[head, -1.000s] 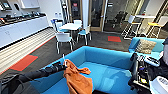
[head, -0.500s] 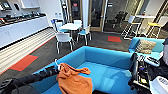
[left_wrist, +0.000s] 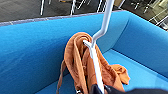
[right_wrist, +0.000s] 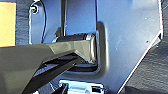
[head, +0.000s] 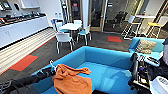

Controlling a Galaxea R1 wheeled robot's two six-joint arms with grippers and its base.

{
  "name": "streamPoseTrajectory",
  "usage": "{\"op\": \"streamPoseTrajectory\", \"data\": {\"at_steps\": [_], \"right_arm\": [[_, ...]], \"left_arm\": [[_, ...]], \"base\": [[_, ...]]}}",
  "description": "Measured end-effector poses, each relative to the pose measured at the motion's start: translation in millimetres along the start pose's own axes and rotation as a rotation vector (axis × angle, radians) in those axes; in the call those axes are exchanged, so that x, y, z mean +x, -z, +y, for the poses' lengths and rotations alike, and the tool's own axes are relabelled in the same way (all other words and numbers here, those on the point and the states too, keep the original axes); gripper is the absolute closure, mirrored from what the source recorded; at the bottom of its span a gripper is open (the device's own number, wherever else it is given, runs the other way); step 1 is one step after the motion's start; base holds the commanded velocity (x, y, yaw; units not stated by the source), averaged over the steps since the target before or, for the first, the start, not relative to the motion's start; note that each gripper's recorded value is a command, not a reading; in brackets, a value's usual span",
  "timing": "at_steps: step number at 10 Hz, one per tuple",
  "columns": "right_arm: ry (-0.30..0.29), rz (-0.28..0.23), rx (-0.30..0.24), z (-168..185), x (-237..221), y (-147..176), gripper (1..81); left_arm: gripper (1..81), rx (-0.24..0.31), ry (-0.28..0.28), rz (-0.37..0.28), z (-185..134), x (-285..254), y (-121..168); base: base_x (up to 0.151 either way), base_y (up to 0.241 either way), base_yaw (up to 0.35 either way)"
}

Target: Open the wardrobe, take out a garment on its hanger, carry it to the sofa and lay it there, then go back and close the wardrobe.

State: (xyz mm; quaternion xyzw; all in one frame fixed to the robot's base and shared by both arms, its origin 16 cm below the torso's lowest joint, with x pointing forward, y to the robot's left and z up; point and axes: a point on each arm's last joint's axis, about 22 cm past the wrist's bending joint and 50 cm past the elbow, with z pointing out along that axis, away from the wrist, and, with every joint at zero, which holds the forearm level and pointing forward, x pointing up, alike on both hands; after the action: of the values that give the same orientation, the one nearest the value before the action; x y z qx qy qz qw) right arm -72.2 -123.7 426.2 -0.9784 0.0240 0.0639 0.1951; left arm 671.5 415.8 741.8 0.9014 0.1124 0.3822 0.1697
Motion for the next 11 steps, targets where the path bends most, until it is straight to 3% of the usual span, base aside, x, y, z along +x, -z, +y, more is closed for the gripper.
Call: {"op": "streamPoseTrajectory", "data": {"at_steps": [3, 4, 7, 11], "right_arm": [[0.000, 0.000, 0.000, 0, 0, 0, 1.0], [0.000, 0.000, 0.000, 0, 0, 0, 1.0], [0.000, 0.000, 0.000, 0, -1, 0, 1.0], [0.001, 0.000, 0.000, 0, 0, 0, 1.0]], "left_arm": [[81.1, 0.023, -0.005, 0.006, -9, 4, -1], [1.0, 0.020, -0.017, 0.002, -6, 1, -3], [1.0, 0.039, -0.030, 0.024, -10, 1, -4], [1.0, 0.045, -0.034, -0.037, -19, -43, -6]], "base": [[0.000, 0.000, 0.000], [0.000, 0.000, 0.000], [0.000, 0.000, 0.000], [0.000, 0.000, 0.000]]}}
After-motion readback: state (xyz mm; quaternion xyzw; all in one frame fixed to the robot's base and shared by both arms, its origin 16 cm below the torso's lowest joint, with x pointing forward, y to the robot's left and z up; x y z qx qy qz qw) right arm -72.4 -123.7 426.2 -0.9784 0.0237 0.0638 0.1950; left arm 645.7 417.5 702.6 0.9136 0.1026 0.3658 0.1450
